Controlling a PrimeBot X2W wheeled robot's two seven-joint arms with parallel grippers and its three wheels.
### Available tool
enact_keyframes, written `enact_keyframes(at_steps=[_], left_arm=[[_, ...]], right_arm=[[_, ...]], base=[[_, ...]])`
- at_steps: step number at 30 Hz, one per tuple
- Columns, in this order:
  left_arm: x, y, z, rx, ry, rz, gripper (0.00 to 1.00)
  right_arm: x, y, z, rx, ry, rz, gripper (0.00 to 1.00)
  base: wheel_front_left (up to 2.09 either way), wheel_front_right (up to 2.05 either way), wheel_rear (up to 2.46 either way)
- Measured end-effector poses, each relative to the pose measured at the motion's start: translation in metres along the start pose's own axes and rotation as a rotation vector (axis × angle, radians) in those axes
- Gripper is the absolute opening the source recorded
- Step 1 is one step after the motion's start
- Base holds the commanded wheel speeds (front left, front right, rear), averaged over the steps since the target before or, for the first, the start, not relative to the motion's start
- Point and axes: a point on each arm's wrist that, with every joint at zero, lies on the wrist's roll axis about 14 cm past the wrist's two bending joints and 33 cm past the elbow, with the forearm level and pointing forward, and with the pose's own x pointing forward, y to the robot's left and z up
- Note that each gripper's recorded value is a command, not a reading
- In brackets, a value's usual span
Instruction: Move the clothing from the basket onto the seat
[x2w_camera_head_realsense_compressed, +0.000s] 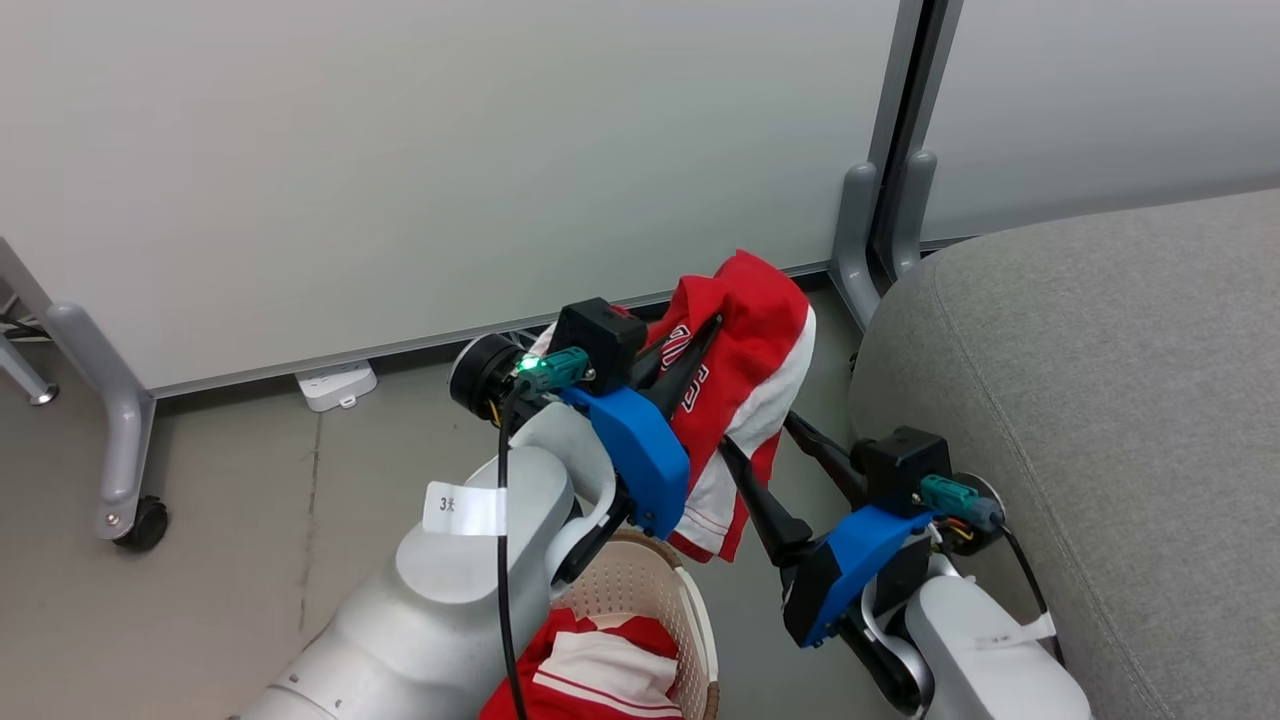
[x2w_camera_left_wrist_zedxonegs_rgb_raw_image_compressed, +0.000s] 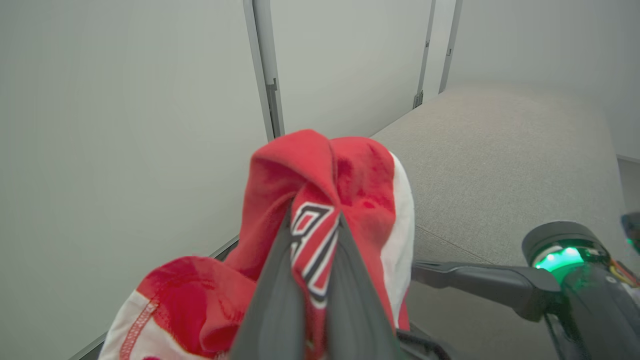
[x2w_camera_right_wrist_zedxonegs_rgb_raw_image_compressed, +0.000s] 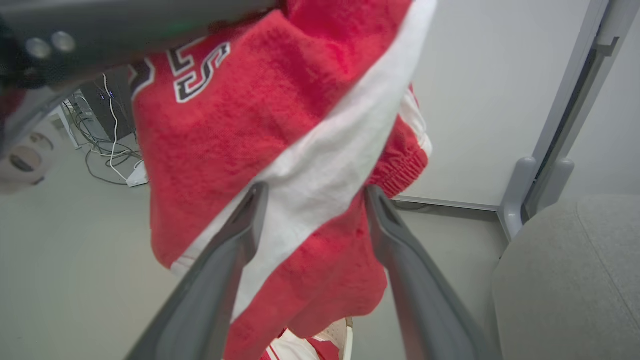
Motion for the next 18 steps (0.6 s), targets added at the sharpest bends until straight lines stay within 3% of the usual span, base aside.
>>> enact_keyframes(at_steps=[6, 17, 18], left_arm=[[0.0, -0.006, 0.0, 0.016, 0.006, -0.021, 0.0], [0.001, -0.014, -0.004, 0.019, 0.023, -0.049, 0.0], [0.002, -0.015, -0.004, 0.02, 0.023, -0.051, 0.0]], right_arm=[[0.01, 0.003, 0.007, 0.05, -0.021, 0.016, 1.0], [0.018, 0.021, 0.015, -0.004, -0.018, 0.116, 1.0], [0.018, 0.023, 0.015, -0.003, -0.016, 0.122, 0.78]], base=[[0.0, 0.0, 0.0], [0.0, 0.0, 0.0], [0.0, 0.0, 0.0]])
